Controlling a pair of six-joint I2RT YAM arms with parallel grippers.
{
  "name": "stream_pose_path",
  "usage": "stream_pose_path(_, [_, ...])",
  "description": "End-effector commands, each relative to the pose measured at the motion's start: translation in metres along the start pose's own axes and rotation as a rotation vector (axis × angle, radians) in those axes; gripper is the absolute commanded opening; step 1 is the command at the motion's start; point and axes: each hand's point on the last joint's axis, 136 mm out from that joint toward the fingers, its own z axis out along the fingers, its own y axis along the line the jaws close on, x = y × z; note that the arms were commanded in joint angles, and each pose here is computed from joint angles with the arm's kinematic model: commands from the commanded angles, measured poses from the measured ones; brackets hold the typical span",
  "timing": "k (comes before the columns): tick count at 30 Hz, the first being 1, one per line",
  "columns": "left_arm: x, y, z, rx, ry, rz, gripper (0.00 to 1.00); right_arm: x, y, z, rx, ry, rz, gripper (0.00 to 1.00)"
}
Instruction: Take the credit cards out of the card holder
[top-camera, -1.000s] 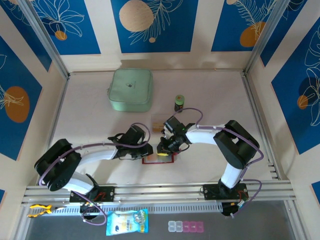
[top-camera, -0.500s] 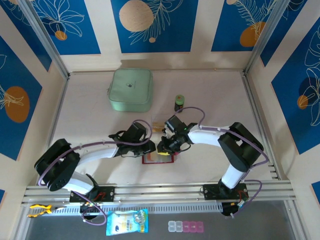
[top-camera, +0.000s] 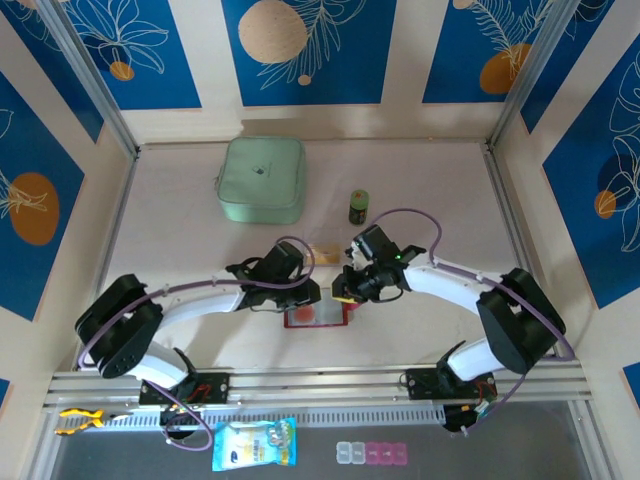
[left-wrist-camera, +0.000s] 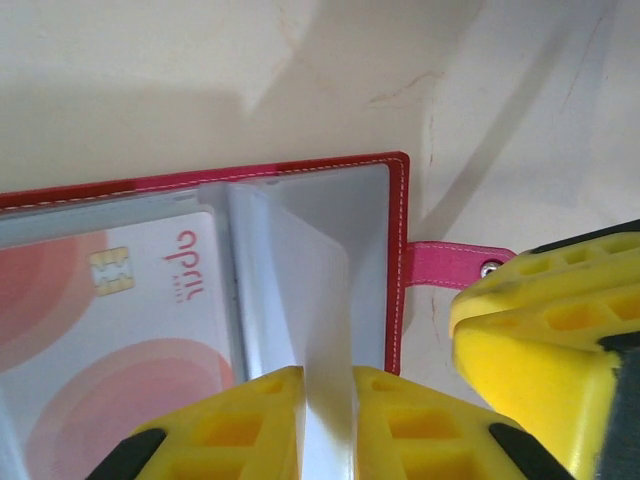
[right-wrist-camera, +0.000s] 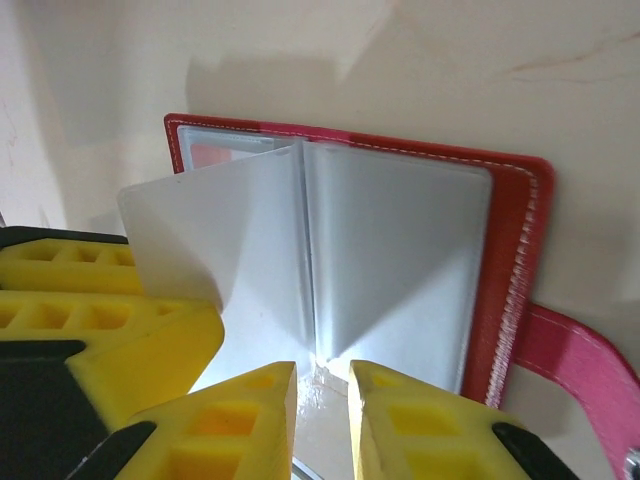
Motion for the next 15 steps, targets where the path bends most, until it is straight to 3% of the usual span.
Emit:
stream_pose_path(1, [0.002, -0.004, 0.006, -0.026, 0.013, 0.022, 0.18, 0.006, -0.009, -0.010, 0.010, -0.002, 0.002, 0.23])
stream_pose_path(15, [0.007, -0.026, 0.035, -0.023, 0.065, 0.049, 0.18, 0.009, -0.026, -0.033, -0.013, -0.054, 0.035, 0.23])
